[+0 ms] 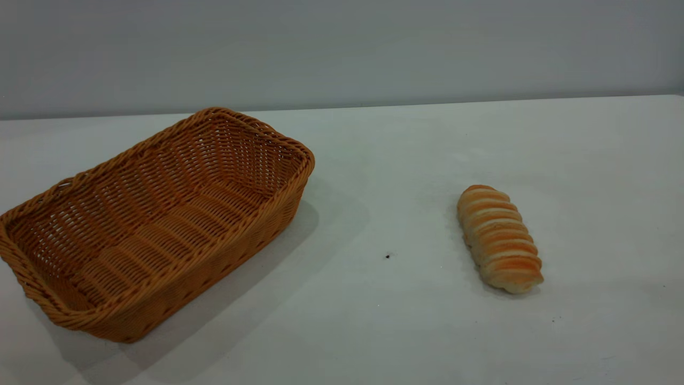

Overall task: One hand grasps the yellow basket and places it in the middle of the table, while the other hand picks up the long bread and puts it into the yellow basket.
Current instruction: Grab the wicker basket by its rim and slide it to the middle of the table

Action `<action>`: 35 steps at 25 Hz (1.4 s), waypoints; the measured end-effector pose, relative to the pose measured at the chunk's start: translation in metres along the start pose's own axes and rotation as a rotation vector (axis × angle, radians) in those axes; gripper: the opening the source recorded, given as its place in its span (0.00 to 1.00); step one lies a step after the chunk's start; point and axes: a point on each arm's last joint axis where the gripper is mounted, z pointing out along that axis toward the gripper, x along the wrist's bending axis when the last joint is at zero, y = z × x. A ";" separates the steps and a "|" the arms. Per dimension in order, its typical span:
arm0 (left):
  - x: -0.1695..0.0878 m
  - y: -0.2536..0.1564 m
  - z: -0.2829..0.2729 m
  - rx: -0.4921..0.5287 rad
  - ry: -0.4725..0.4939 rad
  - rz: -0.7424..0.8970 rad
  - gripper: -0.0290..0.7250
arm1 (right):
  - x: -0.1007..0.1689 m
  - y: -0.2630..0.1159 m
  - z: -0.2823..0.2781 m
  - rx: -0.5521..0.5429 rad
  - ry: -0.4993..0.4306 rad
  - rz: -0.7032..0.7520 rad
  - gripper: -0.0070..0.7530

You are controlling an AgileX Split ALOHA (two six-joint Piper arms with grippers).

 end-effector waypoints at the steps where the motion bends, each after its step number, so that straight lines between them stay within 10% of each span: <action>1: 0.000 0.000 0.000 0.000 0.000 0.000 0.66 | 0.000 0.000 0.000 0.000 0.000 0.000 0.47; 35: 0.000 0.005 -0.002 -0.049 -0.001 -0.004 0.66 | 0.000 0.000 0.000 0.000 0.002 0.009 0.47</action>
